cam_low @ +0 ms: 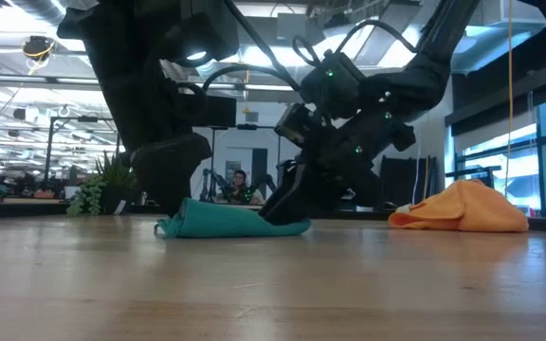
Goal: Roll microfiber towels into tight, uniform cylinder then place into a basket
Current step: Roll the blue microfiber cloth
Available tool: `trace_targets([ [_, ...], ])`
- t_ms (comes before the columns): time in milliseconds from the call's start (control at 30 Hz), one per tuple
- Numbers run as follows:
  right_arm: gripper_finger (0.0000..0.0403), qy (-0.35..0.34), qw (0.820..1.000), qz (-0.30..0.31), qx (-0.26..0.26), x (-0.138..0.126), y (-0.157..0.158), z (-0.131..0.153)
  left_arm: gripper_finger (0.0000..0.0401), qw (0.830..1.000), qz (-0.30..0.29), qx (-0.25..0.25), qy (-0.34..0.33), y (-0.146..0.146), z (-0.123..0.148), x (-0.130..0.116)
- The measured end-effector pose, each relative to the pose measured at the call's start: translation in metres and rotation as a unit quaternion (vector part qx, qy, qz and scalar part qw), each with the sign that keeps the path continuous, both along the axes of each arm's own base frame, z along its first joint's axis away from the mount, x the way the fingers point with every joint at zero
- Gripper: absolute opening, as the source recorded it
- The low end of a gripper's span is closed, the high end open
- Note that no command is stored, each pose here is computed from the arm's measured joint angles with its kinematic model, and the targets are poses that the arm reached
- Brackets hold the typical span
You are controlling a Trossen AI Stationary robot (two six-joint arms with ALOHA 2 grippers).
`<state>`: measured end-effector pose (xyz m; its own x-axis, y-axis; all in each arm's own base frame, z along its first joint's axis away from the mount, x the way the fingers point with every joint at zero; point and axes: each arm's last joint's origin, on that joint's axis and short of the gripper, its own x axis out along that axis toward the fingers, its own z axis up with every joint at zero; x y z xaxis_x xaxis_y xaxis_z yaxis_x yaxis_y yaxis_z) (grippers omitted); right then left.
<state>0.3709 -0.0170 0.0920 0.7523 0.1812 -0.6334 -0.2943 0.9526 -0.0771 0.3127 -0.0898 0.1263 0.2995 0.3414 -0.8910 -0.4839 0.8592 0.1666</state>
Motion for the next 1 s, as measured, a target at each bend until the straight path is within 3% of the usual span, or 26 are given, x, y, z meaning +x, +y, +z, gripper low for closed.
trace_targets([
  [200,0.0163,-0.001,1.000,0.000,0.000,0.000,0.000,0.000,0.0006,1.000,0.003,0.004,-0.003,0.000,0.000,0.000],
  [533,0.0163,-0.001,1.000,0.001,-0.001,0.000,0.000,0.000,0.0072,1.000,0.008,0.012,-0.003,0.002,0.000,0.000],
  [667,0.0163,0.000,1.000,0.001,-0.001,0.000,0.000,-0.001,0.0080,1.000,0.010,0.005,-0.001,0.004,0.003,-0.001],
  [1000,0.0163,0.001,1.000,-0.001,0.000,0.000,0.000,-0.001,0.0081,0.999,0.002,-0.024,-0.033,0.005,0.037,-0.010],
])
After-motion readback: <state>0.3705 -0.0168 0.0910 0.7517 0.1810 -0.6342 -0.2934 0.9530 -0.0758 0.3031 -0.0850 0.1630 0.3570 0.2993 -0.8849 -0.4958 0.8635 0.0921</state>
